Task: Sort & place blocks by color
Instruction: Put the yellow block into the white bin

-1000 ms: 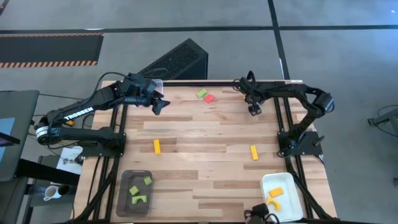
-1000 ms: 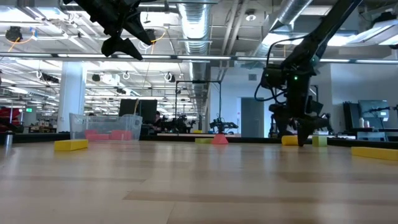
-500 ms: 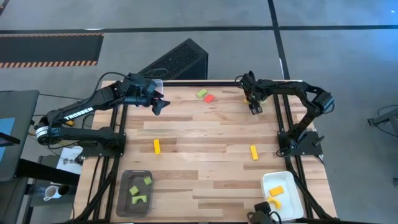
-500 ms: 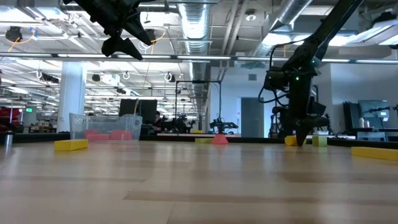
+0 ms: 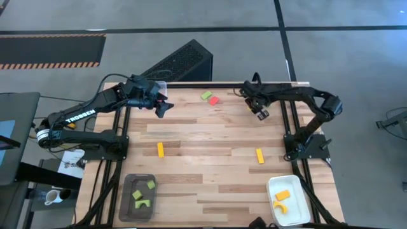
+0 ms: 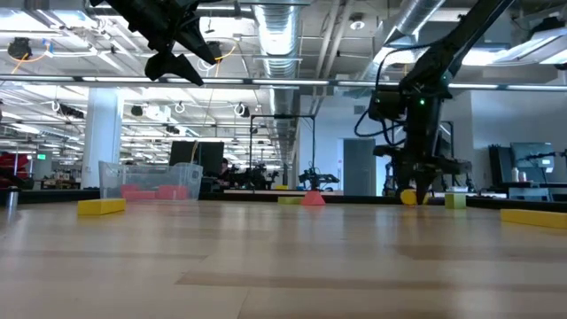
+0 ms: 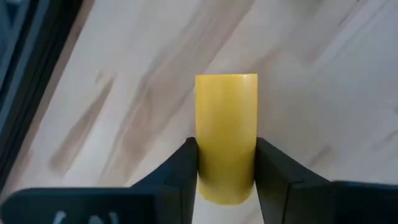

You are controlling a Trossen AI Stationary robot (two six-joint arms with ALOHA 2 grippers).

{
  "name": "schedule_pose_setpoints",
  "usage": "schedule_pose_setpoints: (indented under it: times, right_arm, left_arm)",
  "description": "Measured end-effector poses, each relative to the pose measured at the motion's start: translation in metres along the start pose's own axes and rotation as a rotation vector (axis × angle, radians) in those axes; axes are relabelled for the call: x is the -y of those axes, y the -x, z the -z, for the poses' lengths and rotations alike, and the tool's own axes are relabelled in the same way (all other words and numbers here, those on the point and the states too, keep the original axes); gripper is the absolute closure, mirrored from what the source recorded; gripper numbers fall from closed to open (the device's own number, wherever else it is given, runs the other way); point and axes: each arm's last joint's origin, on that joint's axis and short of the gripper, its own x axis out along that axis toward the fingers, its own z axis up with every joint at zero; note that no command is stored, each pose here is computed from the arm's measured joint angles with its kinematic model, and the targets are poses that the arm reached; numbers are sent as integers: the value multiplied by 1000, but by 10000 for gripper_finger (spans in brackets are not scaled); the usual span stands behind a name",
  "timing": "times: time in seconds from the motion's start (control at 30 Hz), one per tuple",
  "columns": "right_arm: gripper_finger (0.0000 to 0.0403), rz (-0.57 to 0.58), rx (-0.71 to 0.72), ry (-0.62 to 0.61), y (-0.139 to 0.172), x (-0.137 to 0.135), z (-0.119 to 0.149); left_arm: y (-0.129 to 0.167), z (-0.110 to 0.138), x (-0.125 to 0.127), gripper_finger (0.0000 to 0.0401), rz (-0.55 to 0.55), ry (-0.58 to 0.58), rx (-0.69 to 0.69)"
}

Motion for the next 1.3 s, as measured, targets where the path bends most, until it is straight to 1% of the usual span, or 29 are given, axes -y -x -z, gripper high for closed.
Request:
schedule_pose_setpoints:
  times: [0.07,0.13,0.2,0.3,0.43,0.57,0.63,0.73,0.8,0.9,1.07,1.3]
  right_arm:
    - [252,-21,-13,71,8,1,6]
    - [245,-56,-28,174,20,2,11]
    - [246,-92,-55,303,33,5,19]
    - [256,-165,-134,485,60,15,35]
    - [268,-234,-239,664,96,38,56]
    - [263,-274,-366,857,130,70,74]
    - [261,-238,-452,927,143,90,81]
    - [263,-171,-594,997,161,122,91]
    - [267,-122,-681,1026,173,143,98]
    - [268,-46,-771,1035,187,173,106]
    - [264,120,-848,1062,202,219,113]
    - [263,441,-864,1148,204,273,119]
  left_arm:
    - [0,0,0,127,0,1,-4]
    - [0,1,0,127,-4,2,-14]
    - [0,2,-1,127,-6,2,-21]
    - [0,3,0,127,-1,-8,-34]
    - [0,4,1,127,5,-18,-36]
    - [0,3,1,127,6,-24,-33]
    - [0,3,1,127,11,-25,-29]
    - [0,1,3,127,44,-28,-17]
    - [0,-1,4,127,61,-32,2]
    - [0,-3,5,127,71,-36,26]
    - [0,-5,5,127,78,-32,41]
    - [0,-6,6,127,75,-23,58]
